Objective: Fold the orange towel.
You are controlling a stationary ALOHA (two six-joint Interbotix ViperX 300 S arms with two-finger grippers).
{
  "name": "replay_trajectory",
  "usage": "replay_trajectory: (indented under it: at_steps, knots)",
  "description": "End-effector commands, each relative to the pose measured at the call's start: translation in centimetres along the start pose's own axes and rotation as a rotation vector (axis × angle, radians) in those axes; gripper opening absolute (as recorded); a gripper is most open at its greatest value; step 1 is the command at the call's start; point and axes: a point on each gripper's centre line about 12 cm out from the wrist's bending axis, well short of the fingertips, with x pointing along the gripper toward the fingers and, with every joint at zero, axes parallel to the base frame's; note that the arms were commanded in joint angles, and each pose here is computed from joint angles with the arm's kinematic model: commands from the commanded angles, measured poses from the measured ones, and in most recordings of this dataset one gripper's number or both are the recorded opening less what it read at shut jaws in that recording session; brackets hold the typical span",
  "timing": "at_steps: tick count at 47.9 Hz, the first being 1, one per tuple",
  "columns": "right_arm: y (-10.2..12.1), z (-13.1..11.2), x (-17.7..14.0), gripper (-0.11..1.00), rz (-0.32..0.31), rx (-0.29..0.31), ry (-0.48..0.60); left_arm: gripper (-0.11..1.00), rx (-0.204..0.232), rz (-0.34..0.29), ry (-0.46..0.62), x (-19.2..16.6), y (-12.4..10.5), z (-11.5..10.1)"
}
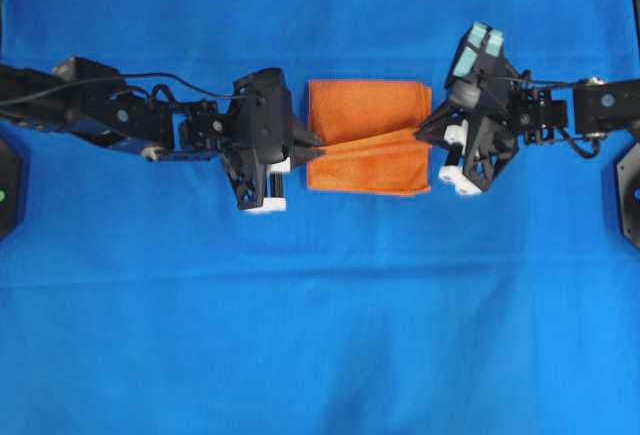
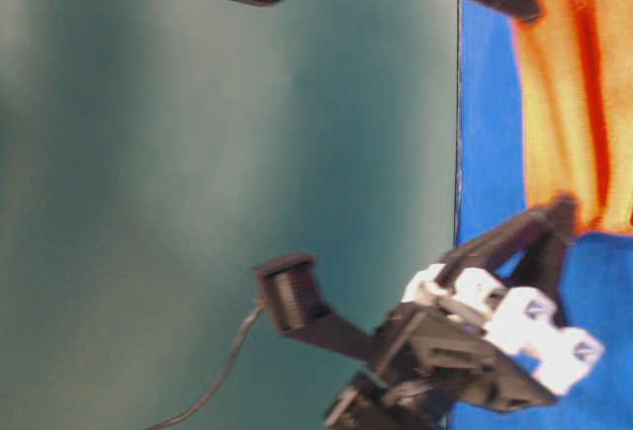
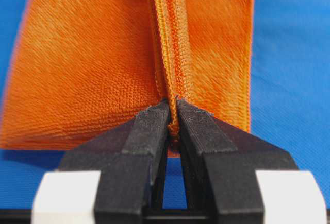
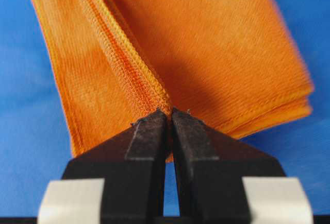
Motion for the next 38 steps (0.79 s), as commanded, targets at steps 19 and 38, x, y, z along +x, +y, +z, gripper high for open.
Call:
replay_trajectory:
  at_steps: [19, 38]
  knots:
    - [0.8, -0.1, 0.5, 0.04, 0.036, 0.020, -0.016, 0.05, 0.004, -0.004, -0.019, -0.1, -0.3, 0.5]
    - [2.8, 2.0, -1.6, 0.62, 0.062, -0.021, -0.067, 0.65, 0.005, -0.003, -0.047, -3.3, 0.1, 3.1]
